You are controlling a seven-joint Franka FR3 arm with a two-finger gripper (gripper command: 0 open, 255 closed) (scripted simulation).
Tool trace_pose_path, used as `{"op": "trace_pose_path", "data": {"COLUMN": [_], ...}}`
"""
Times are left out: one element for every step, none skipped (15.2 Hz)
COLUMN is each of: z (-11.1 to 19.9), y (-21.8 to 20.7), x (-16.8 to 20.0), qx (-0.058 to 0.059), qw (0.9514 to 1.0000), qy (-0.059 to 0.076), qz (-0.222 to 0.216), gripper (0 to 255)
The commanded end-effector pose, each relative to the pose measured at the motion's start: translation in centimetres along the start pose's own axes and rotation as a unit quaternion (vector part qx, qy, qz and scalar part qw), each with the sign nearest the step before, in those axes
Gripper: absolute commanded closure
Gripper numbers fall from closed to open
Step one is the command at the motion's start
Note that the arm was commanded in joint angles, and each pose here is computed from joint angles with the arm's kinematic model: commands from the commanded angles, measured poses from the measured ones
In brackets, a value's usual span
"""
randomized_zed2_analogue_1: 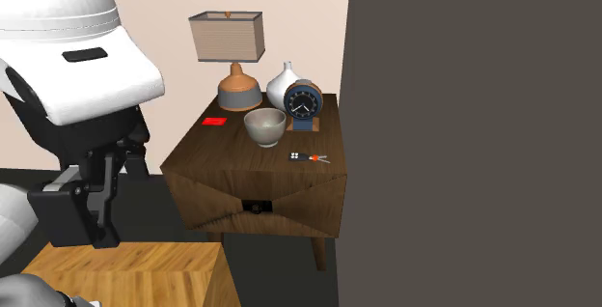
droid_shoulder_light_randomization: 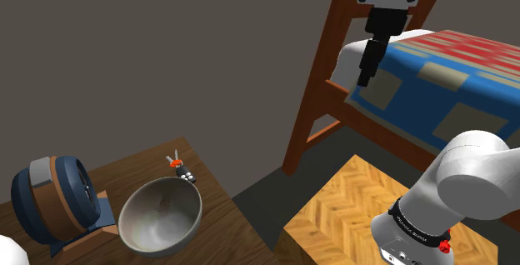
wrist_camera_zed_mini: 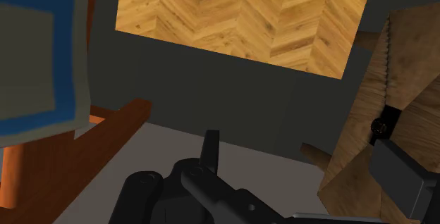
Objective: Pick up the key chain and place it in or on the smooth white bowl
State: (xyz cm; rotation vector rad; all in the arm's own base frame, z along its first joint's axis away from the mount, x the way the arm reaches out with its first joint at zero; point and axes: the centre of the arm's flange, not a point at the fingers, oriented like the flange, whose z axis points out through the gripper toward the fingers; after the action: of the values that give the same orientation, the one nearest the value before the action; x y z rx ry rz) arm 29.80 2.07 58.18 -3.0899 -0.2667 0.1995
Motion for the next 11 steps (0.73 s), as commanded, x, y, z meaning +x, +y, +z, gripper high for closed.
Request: {"op": "trace_pose_path", "data": {"z": [0.0, 0.5, 1.0, 1.5, 2.0, 2.5, 3.0, 3.5, 4.0, 4.5, 4.9], "y": [0.0, -0.9, -1.9, -2.8, -3.7, -4.7, -5.6, -6.5, -7.4, -8.4, -9.3], "x": [0.0, 0.8, 1.5, 2.3, 3.0, 3.8, 4.6, 5.4, 6.1, 6.9, 7.7], "qx": [0.000, 0.000, 0.000, 0.000, 0.001, 0.001, 0.001, 0.001, 0.001, 0.001, 0.001], "qw": [1.0000, 1.0000, 1.0000, 1.0000, 1.0000, 1.0000, 1.0000, 1.0000, 1.0000, 1.0000, 1.0000], "qy": [0.000, 0.001, 0.002, 0.002, 0.003, 0.004, 0.005, 0.005, 0.006, 0.007, 0.008], "qz": [0.000, 0.000, 0.001, 0.001, 0.002, 0.002, 0.003, 0.003, 0.004, 0.004, 0.005], "gripper": [0, 0, 0, 0, 0, 0, 0, 0, 0, 0, 0]}}
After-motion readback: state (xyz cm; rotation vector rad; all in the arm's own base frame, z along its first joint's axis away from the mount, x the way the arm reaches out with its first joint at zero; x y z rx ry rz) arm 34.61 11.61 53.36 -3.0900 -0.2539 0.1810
